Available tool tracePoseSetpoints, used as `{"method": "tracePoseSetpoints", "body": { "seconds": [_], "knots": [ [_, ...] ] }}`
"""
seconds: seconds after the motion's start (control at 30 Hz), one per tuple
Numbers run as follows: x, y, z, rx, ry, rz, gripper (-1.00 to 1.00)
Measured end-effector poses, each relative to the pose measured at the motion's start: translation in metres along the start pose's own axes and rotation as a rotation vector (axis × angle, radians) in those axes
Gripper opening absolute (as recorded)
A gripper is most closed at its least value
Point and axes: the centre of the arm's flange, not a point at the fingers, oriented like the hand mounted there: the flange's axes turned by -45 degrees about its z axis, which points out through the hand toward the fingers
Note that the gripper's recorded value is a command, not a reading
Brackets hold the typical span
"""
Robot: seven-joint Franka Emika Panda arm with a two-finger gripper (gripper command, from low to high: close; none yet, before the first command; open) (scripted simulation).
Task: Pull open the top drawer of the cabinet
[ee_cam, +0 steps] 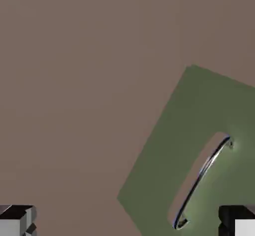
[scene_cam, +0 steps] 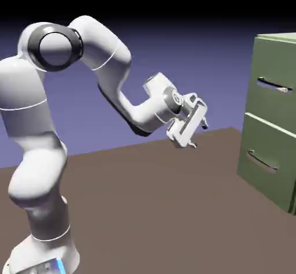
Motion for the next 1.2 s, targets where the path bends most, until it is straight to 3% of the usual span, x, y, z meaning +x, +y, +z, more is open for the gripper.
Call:
{"method": "tracePoseSetpoints", "body": {
  "seconds": [0.33, 0.6, 0.93, 1.2],
  "knots": [
    [0.014, 0.029, 0.034, -0.086, -0.07, -0.764, 0.0],
    [0.001, 0.055, 0.049, -0.172, -0.232, -1.291, 0.0],
    [-0.059, 0.087, 0.051, -0.161, -0.609, -1.809, 0.0],
    [-0.147, 0.098, 0.039, 0.073, -0.987, -2.089, 0.0]
  ]
}}
